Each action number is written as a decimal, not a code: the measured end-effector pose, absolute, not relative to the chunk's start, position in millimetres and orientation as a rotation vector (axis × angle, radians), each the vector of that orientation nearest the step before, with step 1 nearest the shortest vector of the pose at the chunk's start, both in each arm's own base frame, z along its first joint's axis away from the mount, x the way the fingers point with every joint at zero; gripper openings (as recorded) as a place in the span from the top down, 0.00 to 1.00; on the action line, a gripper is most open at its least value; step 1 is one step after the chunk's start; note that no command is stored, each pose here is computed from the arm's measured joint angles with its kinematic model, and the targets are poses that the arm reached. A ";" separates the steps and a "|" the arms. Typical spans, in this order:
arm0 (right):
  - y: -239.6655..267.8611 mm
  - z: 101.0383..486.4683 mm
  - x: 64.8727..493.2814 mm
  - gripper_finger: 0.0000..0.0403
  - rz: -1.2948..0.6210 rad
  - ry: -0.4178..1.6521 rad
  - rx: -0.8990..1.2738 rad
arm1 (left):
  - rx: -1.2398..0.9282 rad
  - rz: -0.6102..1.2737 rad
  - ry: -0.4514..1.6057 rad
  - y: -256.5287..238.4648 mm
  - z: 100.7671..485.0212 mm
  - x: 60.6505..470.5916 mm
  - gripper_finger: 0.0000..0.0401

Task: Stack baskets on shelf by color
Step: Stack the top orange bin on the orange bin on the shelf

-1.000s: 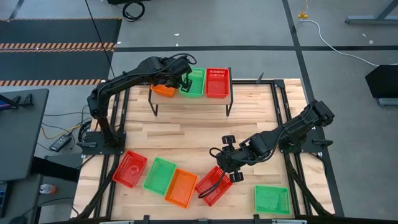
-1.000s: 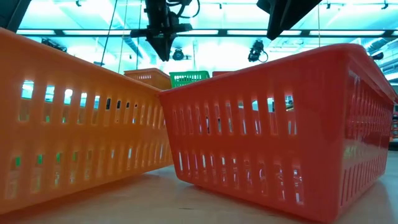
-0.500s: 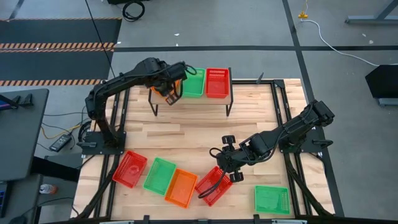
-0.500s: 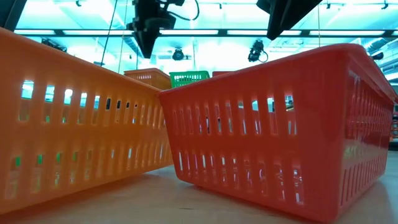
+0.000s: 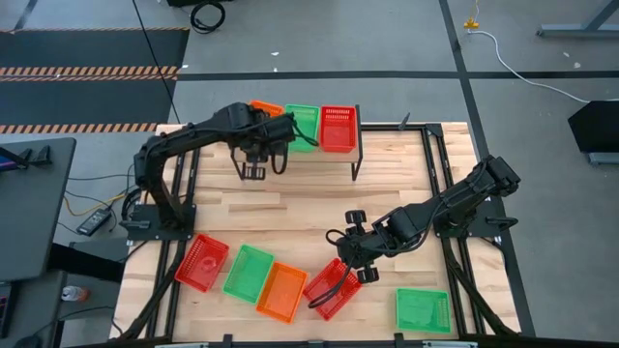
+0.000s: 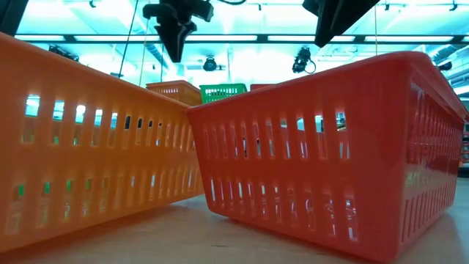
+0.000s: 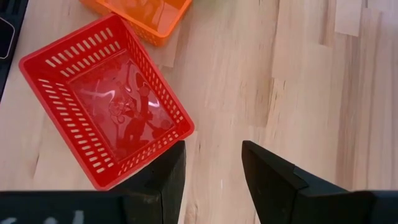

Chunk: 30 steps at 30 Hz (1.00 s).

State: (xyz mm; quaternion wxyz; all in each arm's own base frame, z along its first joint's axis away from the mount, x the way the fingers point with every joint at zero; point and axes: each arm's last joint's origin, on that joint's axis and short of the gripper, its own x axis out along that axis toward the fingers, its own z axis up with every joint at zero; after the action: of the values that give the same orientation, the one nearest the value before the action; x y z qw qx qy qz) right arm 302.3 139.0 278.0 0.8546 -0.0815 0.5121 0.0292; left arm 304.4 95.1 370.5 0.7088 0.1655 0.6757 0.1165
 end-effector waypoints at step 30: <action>142.4 277.3 299.2 0.59 0.082 1.089 -0.206 | 0.434 0.201 1.669 143.7 323.8 292.1 0.53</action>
State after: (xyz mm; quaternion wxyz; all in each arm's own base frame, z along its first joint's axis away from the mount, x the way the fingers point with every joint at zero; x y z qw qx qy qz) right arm 299.2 142.4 277.3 0.8494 -0.0976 0.5171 0.0390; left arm 292.1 143.7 323.8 0.6461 0.1909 0.7337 0.0886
